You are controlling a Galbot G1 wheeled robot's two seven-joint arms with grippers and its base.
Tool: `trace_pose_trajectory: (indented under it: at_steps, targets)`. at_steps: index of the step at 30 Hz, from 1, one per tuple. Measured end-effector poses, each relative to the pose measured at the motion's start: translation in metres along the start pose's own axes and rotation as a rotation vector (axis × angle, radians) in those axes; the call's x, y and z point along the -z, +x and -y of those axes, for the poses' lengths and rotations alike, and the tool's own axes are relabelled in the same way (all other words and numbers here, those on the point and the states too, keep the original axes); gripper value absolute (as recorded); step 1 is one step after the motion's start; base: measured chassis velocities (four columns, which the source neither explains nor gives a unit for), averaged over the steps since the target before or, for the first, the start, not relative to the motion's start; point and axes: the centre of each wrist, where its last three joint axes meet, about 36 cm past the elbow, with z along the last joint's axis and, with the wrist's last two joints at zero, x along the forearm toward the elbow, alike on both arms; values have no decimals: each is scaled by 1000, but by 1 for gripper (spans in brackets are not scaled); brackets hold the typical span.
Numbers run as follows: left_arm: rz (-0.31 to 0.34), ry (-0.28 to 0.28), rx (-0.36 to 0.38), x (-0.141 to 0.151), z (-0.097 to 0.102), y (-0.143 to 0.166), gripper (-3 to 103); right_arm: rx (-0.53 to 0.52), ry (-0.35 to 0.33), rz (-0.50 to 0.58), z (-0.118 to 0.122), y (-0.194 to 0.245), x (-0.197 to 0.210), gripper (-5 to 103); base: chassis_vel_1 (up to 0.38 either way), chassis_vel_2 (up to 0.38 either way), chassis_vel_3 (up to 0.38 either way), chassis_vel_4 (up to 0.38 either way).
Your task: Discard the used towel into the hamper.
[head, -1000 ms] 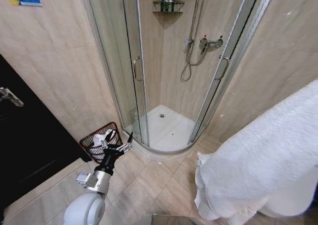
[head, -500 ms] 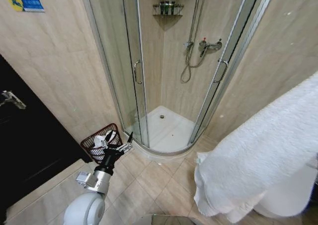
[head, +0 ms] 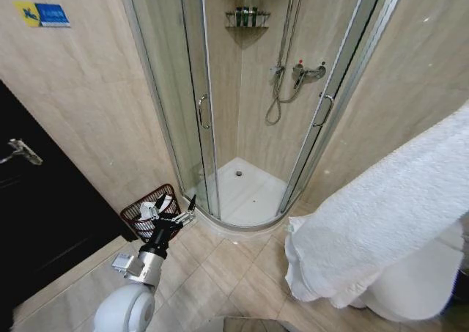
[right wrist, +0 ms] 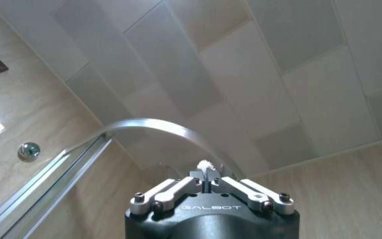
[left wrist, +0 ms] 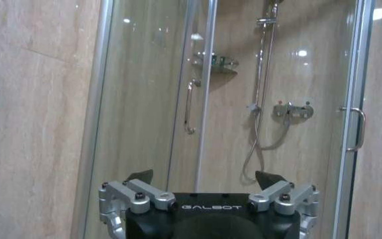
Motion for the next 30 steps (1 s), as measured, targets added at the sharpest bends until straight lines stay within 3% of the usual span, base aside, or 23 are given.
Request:
trace_pose_trajectory:
  at_steps: [30]
  targets:
    - [0,0,0,0,0,0,100,-13,-32,-18,-8,7,-1,2,0,0,0,0]
